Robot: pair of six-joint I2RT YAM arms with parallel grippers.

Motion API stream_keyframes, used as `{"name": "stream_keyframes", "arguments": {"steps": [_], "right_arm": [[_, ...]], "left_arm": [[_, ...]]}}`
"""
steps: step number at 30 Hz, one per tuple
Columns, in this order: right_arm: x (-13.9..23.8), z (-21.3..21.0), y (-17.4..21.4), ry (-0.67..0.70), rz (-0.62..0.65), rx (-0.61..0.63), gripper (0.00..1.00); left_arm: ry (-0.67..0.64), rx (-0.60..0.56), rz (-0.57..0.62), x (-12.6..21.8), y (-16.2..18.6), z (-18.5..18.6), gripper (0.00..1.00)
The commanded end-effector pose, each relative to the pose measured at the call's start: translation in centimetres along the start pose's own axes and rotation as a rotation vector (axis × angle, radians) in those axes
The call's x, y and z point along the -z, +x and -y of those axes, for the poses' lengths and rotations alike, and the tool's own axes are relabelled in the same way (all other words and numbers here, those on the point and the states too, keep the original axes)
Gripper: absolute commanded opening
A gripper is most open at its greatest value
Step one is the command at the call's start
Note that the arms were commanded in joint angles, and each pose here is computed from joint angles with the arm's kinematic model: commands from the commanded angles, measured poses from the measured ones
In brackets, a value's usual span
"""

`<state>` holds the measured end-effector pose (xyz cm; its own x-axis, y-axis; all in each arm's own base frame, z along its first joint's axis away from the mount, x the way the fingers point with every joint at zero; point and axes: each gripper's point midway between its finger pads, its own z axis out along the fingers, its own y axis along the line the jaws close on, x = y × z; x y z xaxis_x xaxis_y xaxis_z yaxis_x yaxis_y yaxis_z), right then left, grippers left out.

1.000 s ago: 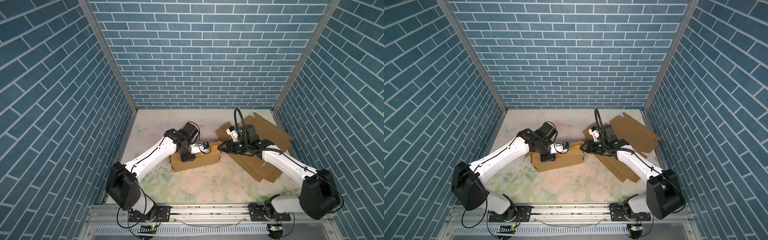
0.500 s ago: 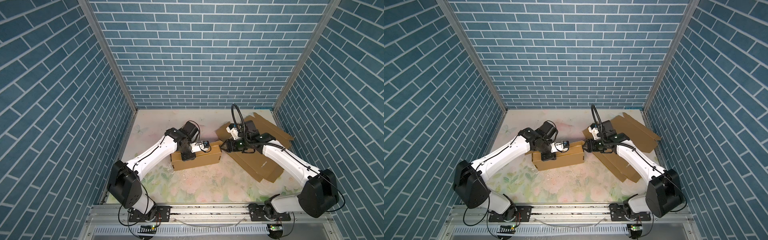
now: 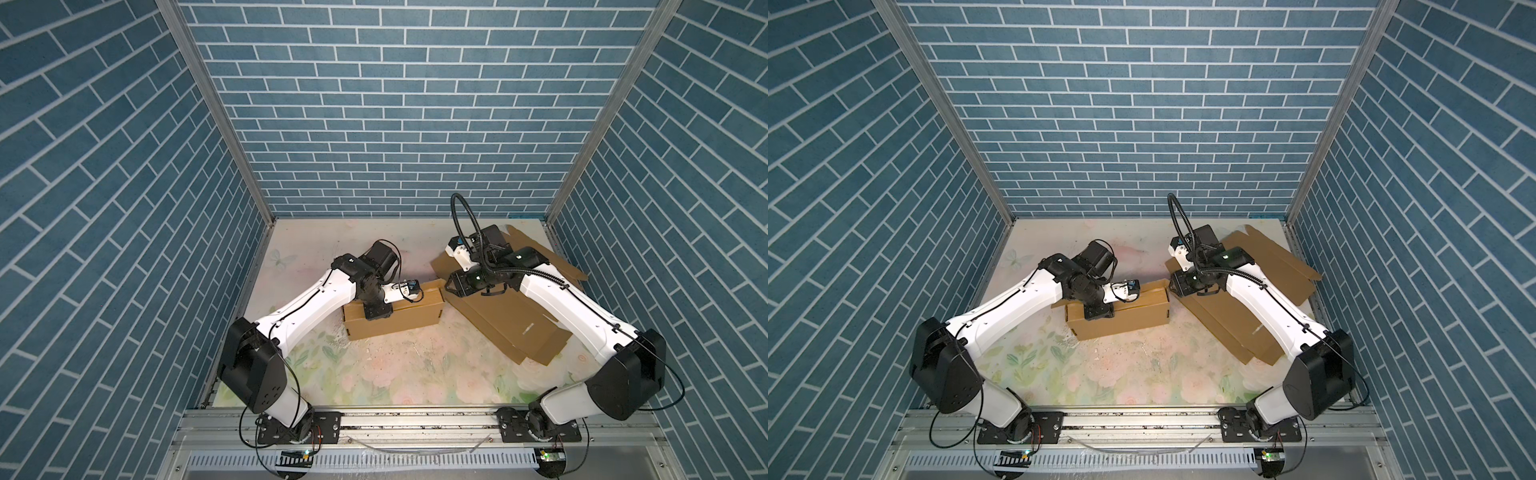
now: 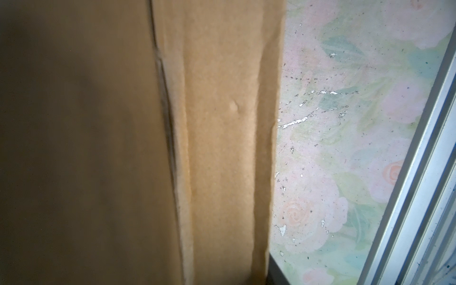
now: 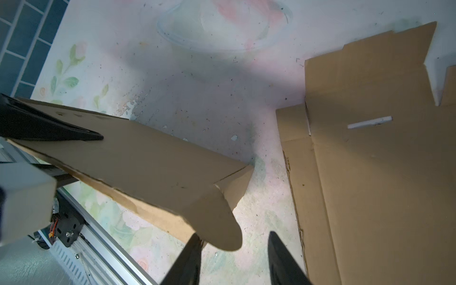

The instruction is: Fold the paper box

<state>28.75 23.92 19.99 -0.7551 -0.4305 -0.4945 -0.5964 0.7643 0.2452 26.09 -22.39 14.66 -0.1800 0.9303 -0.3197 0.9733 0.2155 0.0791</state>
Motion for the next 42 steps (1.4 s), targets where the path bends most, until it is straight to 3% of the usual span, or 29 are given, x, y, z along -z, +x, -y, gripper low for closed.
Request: {"name": "stream_keyframes", "arguments": {"steps": [1, 10, 13, 17, 27, 42], "right_arm": [[0.9, -0.4, -0.7, 0.022, -0.01, 0.065, 0.37], [0.4, -1.1, -1.2, 0.03, -0.034, 0.061, 0.19], [0.3, -1.4, -1.2, 0.018, -0.042, 0.019, 0.07], [0.3, -2.0, -1.4, -0.013, -0.035, -0.076, 0.01], [-0.1, -3.0, -1.6, -0.077, -0.03, -0.248, 0.0], [-2.6, -1.2, 1.0, -0.029, 0.01, -0.281, 0.0]], "left_arm": [[0.091, 0.016, -0.036, -2.6, 1.0, 1.1, 0.4], [0.093, 0.017, -0.031, -2.6, 0.9, 1.1, 0.39], [0.092, 0.017, -0.028, -2.5, 0.9, 1.2, 0.39], [0.094, 0.019, -0.027, -2.6, 0.8, 1.2, 0.38], [0.102, 0.021, -0.025, -2.7, 0.8, 1.3, 0.38], [0.084, 0.023, -0.027, -2.6, 0.7, 0.9, 0.39]]}}
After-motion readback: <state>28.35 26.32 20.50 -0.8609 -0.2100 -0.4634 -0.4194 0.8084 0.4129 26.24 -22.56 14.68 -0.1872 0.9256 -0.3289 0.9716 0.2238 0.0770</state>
